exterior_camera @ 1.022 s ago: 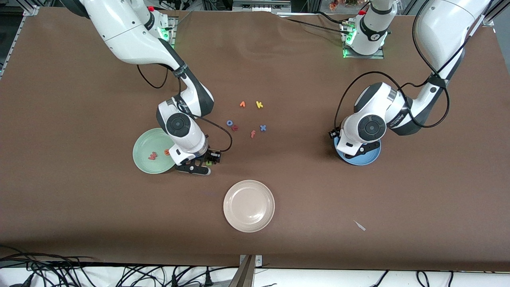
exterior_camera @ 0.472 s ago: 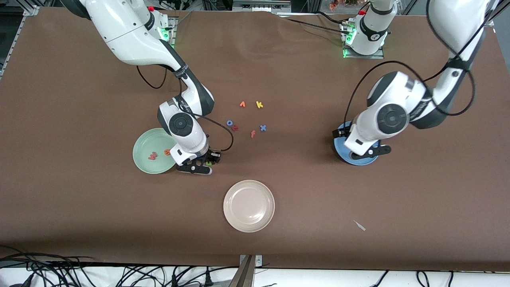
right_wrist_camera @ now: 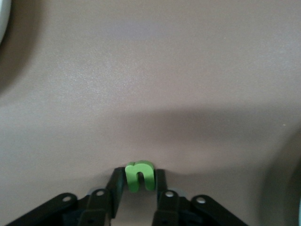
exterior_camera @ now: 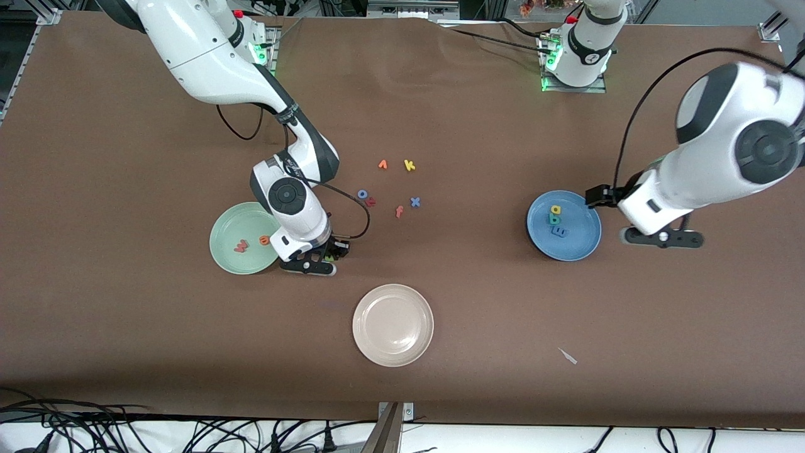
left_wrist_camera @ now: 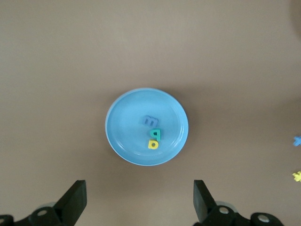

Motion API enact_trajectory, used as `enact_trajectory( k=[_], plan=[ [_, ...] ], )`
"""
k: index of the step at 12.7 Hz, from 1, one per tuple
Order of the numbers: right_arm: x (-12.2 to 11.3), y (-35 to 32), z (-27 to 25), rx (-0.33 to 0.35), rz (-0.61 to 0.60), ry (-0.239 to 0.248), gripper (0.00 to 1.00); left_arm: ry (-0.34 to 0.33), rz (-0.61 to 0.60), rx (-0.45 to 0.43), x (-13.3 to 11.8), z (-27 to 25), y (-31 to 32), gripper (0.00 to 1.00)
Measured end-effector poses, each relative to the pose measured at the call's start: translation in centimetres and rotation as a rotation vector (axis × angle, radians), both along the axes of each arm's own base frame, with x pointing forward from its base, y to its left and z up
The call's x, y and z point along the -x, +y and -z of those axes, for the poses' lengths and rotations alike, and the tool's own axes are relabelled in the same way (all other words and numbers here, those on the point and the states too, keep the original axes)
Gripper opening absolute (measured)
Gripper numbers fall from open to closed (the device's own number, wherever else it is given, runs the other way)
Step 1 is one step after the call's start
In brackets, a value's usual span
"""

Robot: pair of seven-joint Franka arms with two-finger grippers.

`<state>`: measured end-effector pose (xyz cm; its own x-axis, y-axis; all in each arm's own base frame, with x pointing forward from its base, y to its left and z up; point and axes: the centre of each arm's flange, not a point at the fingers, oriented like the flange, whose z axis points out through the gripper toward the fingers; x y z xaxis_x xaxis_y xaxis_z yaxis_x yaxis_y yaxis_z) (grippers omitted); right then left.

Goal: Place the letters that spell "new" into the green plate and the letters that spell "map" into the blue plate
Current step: 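Grasp the green n with the right gripper while the left arm withdraws, then drop the n onto the green plate and raise the right gripper away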

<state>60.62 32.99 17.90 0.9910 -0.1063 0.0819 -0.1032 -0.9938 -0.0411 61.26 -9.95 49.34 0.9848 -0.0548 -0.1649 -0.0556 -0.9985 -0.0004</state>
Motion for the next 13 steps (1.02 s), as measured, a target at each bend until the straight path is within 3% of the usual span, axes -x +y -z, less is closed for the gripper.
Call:
enact_trajectory(
  k=[4,8,10,12,13],
  plan=[
    [-0.9,-1.2,-1.8,0.025,-0.003,-0.005,0.26,-0.058,-0.076,0.084,1.4,-8.6,-0.6,1.00],
    [-1.7,-7.7,-9.2,0.114,-0.104,0.044,0.26,-0.152,-0.141,0.072,3.3,-12.9,1.4,1.00],
    [-0.3,-14.1,-11.5,0.138,-0.141,0.076,0.26,-0.229,-0.129,0.064,4.4,-13.4,2.8,1.00],
    [2.5,-19.4,-11.4,0.147,-0.135,0.127,0.26,-0.292,-0.061,0.035,6.5,-12.2,4.1,1.00],
    [3.8,-20.3,-11.1,0.141,-0.120,0.147,0.33,-0.297,-0.054,0.028,7.4,-11.6,4.5,1.00]
  ],
)
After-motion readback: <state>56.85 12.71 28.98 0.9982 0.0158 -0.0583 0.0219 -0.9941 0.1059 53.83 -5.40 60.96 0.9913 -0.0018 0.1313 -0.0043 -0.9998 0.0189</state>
